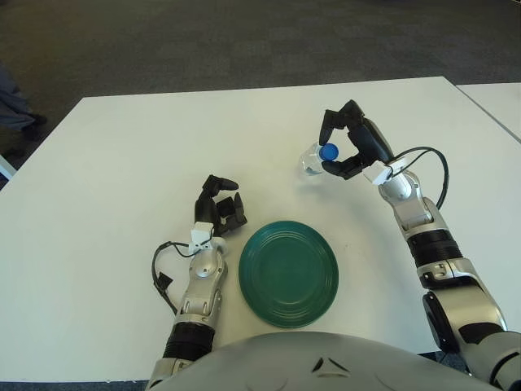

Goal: Put the bottle into the plate.

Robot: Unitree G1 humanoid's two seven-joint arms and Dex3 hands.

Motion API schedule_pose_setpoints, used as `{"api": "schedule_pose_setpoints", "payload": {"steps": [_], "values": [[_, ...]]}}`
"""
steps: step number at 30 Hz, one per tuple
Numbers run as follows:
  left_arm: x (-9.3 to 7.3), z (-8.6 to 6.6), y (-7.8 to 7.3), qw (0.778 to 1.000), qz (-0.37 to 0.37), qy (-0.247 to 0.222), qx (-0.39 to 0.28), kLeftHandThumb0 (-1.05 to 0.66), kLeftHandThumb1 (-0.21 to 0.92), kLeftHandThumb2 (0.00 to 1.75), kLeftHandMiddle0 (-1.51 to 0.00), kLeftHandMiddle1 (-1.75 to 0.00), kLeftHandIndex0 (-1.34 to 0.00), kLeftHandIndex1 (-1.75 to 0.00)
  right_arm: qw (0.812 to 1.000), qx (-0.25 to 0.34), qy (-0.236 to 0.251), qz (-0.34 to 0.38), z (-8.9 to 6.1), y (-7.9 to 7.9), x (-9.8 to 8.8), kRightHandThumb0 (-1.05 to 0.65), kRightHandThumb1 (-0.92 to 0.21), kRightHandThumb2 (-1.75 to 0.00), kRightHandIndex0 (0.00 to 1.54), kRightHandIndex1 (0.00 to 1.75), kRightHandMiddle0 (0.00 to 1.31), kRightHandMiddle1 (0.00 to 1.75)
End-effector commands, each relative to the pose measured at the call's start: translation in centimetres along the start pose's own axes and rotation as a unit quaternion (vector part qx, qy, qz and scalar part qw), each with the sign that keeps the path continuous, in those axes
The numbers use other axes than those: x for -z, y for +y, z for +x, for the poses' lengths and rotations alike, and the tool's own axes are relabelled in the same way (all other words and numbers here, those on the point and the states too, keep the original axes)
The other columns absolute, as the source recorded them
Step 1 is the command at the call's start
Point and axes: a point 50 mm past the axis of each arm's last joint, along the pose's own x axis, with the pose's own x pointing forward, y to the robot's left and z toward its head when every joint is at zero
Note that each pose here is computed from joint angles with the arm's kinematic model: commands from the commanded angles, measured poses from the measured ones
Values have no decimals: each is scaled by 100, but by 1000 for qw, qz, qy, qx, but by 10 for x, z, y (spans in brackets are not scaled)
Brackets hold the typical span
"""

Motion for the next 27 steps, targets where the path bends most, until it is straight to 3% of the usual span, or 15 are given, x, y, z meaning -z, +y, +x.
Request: {"api": "schedule_pose_setpoints", "payload": {"steps": [1, 16, 27], "values": [[0, 1, -11, 1000, -18, 4, -2, -46, 39, 123, -128, -175, -56, -175, 999, 41, -35, 1, 13, -14, -12, -4, -11, -154, 135, 175, 114, 175], [3, 2, -11, 1000, -21, 11, -1, -46, 38, 123, -126, -175, -56, -175, 996, 66, -53, 17, 17, -25, -20, -5, -14, -152, 134, 175, 114, 175], [5, 6, -11, 1000, -23, 9, -4, -46, 38, 123, -126, -175, -57, -175, 990, 83, -102, 42, 9, -34, -48, -5, -16, -150, 130, 175, 111, 175]]}}
